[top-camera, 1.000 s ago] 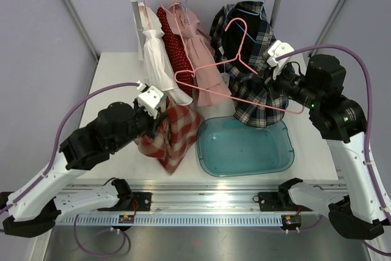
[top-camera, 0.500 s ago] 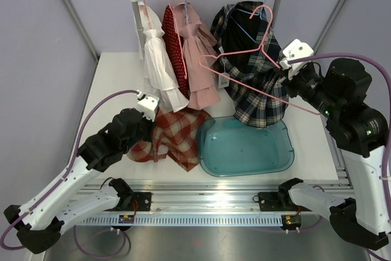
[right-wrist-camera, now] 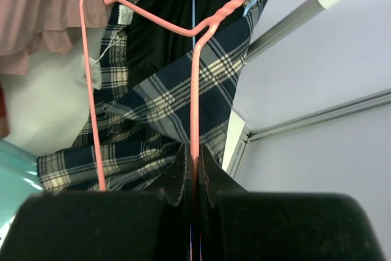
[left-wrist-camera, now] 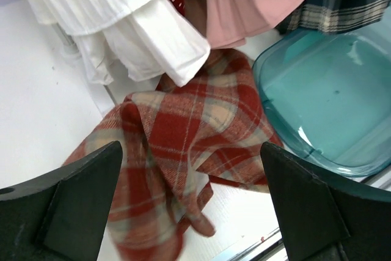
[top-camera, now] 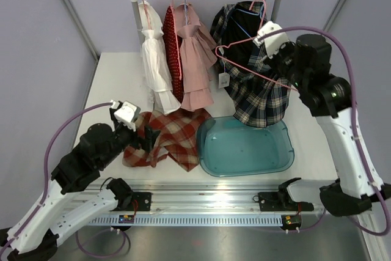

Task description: Remove the skirt from the hanger

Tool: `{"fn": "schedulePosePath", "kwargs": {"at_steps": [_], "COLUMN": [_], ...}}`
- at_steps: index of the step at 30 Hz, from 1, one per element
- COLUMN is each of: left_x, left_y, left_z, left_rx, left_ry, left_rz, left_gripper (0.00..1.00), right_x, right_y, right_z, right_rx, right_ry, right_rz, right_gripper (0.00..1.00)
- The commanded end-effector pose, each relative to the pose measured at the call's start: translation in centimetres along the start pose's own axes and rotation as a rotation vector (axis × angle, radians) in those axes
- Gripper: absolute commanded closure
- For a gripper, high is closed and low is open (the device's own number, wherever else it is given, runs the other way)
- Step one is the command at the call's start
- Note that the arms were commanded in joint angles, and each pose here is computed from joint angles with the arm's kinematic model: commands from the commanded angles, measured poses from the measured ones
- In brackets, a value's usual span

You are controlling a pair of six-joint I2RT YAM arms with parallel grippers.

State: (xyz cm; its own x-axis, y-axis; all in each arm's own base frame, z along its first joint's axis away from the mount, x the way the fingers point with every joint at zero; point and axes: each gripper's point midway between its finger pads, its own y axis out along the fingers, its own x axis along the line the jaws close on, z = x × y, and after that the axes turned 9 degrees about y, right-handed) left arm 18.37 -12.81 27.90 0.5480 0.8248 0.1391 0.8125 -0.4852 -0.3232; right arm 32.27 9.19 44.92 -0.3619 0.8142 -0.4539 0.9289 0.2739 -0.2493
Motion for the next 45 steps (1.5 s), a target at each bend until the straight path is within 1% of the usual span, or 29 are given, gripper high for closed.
{"fn": "schedulePosePath", "kwargs": {"at_steps": [1, 5, 11, 12, 14, 15, 17, 18, 21, 23, 24, 26, 28, 29, 30, 34, 37, 40, 41, 42, 44, 45], "left_x": [-0.8, -0.8, -1.0, -1.2, -1.3, -1.4, -1.4, -1.5, -1.5, -1.3, -1.2, -1.2, -1.2, -1.2, -1.2, -1.4, -1.4, -1.4, -1.4, -1.5, -1.5, -1.6], "left_y": [-0.9, -1.3, -1.3, -0.9, -0.9, -0.9, -0.8, -0.8, -1.1, -1.4, -1.5, -1.6, -1.5, -1.5, -1.4, -1.1, -1.2, -1.1, -1.1, -1.1, -0.9, -0.9], "left_z": [-1.7, -2.0, -1.0, -0.4, -0.2, 0.0, 0.5, 0.7, 0.7, 0.6, 0.6, 0.5, 0.5, 0.5, 0.6, 0.8, 0.8, 0.9, 0.8, 0.8, 0.9, 0.9], "left_rx": [-0.117, -0.186, -0.229, -0.217, -0.224, -0.220, -0.219, -0.216, -0.237, -0.251, -0.252, -0.261, -0.265, -0.268, -0.267, -0.257, -0.258, -0.257, -0.260, -0.258, -0.251, -0.251], "left_ry": [0.019, -0.001, -0.042, -0.051, -0.059, -0.066, -0.074, -0.078, -0.089, -0.091, -0.092, -0.094, -0.093, -0.095, -0.094, -0.093, -0.096, -0.095, -0.096, -0.096, -0.094, -0.094], "left_rz": [0.060, 0.057, 0.060, 0.061, 0.064, 0.067, 0.066, 0.068, 0.069, 0.064, 0.059, 0.056, 0.055, 0.055, 0.055, 0.062, 0.064, 0.064, 0.064, 0.066, 0.067, 0.069], "left_gripper": [0.01, 0.01, 0.01, 0.01, 0.01, 0.01, 0.01, 0.01, 0.01, 0.01, 0.01, 0.01, 0.01, 0.01, 0.01, 0.01, 0.01, 0.01, 0.01, 0.01, 0.01, 0.01], "right_x": [-2.6, -3.5, -3.9, -3.4, -3.7, -3.2, -3.4, -3.0, -2.7, -2.1, -2.0, -1.0, -1.2, -0.7, -0.8, 0.1, 0.3, 0.1, 0.1, -0.2, -0.7, -0.8], "right_y": [2.2, 4.5, 9.1, 10.8, 11.7, 13.3, 14.2, 15.4, 16.6, 17.3, 16.9, 17.0, 15.8, 15.9, 15.2, 15.0, 14.6, 13.8, 13.6, 13.0, 11.9, 11.3], "right_z": [-3.2, -5.4, -7.4, -7.2, -7.7, -7.2, -7.4, -6.9, -6.4, -5.5, -5.6, -4.6, -5.1, -4.4, -4.6, -3.2, -3.0, -3.3, -3.5, -3.6, -4.3, -4.4], "right_rx": [-0.071, -0.107, -0.141, -0.130, -0.138, -0.118, -0.121, -0.103, -0.086, -0.062, -0.065, -0.052, -0.079, -0.068, -0.077, -0.046, -0.048, -0.059, -0.063, -0.067, -0.085, -0.086], "right_ry": [-0.008, -0.011, -0.009, -0.012, 0.004, -0.001, 0.011, 0.010, 0.006, 0.002, 0.002, -0.004, 0.000, -0.002, 0.001, 0.000, 0.009, 0.020, 0.025, 0.029, 0.040, 0.042], "right_rz": [0.113, 0.170, 0.226, 0.219, 0.237, 0.231, 0.248, 0.244, 0.244, 0.227, 0.221, 0.186, 0.184, 0.165, 0.164, 0.136, 0.130, 0.128, 0.128, 0.131, 0.141, 0.139], "right_gripper": [1.00, 1.00, 1.00, 1.00, 1.00, 1.00, 1.00, 1.00, 1.00, 1.00, 1.00, 0.96, 0.93, 0.91, 0.91, 0.89, 0.85, 0.76, 0.70, 0.60, 0.50, 0.40]}}
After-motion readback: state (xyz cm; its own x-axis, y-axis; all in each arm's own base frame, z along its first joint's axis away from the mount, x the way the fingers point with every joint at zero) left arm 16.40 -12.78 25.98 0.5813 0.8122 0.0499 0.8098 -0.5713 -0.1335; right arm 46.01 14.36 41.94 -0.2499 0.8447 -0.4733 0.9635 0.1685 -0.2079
